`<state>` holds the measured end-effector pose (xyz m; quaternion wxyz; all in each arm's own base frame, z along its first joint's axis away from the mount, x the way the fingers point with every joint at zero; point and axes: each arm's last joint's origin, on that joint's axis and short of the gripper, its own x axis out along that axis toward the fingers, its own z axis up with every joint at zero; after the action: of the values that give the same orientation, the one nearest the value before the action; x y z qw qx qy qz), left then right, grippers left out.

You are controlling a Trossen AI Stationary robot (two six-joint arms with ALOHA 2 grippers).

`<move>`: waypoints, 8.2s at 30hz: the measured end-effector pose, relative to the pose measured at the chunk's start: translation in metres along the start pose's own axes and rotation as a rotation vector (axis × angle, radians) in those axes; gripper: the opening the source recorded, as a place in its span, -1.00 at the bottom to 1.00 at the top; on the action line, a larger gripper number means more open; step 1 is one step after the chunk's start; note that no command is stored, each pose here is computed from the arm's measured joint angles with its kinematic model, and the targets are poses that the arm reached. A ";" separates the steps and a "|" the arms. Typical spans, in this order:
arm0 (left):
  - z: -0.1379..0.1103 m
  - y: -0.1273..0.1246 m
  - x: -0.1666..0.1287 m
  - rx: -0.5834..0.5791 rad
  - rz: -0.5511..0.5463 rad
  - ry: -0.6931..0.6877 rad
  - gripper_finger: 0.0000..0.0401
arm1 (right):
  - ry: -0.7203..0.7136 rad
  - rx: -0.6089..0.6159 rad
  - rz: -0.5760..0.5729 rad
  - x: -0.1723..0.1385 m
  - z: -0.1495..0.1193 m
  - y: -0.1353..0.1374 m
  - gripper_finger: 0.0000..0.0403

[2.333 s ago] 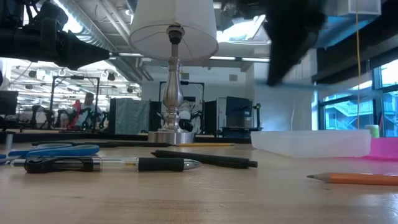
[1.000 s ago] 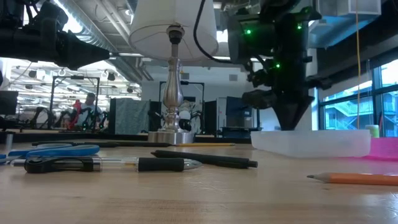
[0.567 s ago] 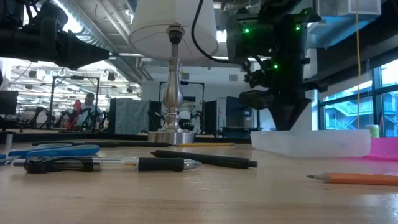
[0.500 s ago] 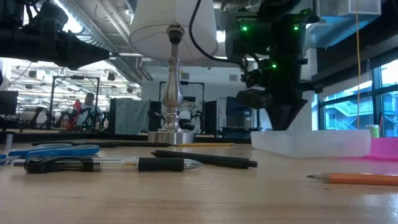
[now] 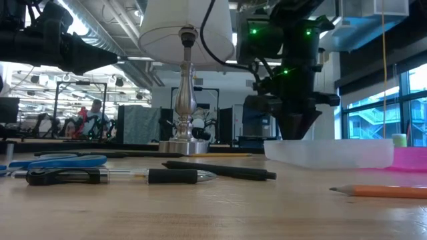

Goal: Pick & place school supplies into a supply box
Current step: Put the blue pen into the supply box, then put the orange pencil into the supply box

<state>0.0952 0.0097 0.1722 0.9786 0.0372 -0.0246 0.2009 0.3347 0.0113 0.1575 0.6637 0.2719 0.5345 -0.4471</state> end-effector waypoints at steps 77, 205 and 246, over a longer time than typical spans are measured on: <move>0.000 0.000 0.000 0.000 0.000 0.000 -0.51 | 0.107 -0.507 0.473 -0.107 -0.118 -0.012 -0.27; 0.000 0.000 0.000 0.000 0.000 0.000 -0.51 | 0.258 -0.770 0.204 -0.058 -0.242 0.001 -0.94; 0.000 0.000 0.000 0.000 0.000 0.000 -0.51 | -0.031 -0.350 0.149 -0.108 -0.215 -0.031 -0.93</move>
<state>0.0952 0.0097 0.1722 0.9786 0.0372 -0.0247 0.2011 0.2044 0.2101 0.2035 0.7401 0.1845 0.5722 -0.3012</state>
